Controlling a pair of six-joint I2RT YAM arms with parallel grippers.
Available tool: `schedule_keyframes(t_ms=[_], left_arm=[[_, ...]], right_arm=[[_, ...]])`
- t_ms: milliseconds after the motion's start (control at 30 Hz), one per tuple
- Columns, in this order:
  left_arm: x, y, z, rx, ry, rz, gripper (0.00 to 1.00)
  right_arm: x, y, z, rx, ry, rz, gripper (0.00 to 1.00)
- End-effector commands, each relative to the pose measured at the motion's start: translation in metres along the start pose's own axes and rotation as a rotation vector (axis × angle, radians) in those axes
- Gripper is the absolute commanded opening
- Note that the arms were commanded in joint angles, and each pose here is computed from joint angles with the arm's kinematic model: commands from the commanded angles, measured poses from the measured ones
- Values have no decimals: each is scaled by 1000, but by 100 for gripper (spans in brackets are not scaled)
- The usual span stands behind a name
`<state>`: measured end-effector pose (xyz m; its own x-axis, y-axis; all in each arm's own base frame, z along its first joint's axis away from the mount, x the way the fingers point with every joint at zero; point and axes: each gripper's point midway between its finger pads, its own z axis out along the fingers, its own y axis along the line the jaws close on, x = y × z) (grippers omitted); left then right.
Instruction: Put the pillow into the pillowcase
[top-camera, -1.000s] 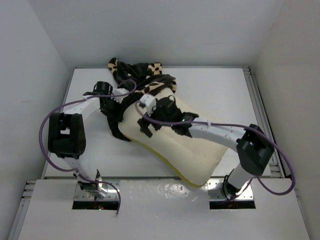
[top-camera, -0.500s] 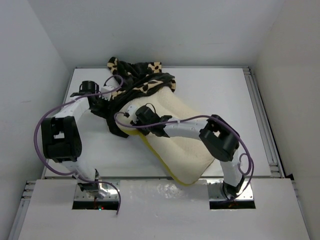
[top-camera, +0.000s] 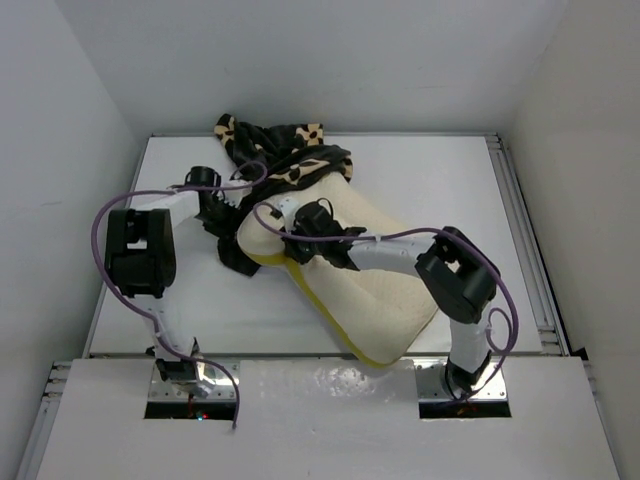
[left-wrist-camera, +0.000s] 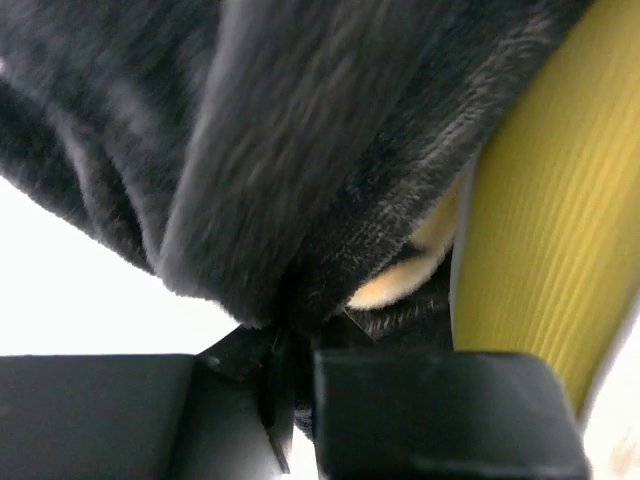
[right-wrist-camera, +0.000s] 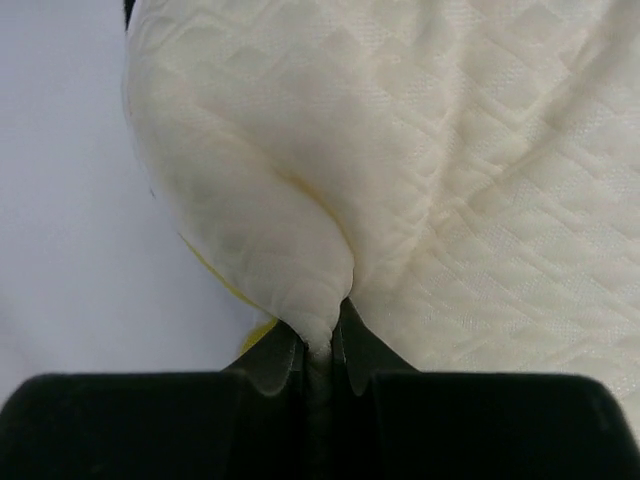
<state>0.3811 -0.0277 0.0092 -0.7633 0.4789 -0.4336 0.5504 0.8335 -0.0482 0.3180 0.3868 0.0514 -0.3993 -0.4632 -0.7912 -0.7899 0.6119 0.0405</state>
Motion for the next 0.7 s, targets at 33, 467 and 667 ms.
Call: schedule_keyframes(t_ms=[33, 467, 667], left_arm=[[-16, -8, -35, 121, -76, 2, 0], [-33, -136, -154, 547, -191, 527, 0], [-15, -156, -140, 602, -134, 580, 0]], right_arm=[[-34, -47, -14, 80, -139, 250, 0], [-112, -135, -4, 279, -250, 557, 0], [-140, -165, -11, 380, -354, 764, 0]])
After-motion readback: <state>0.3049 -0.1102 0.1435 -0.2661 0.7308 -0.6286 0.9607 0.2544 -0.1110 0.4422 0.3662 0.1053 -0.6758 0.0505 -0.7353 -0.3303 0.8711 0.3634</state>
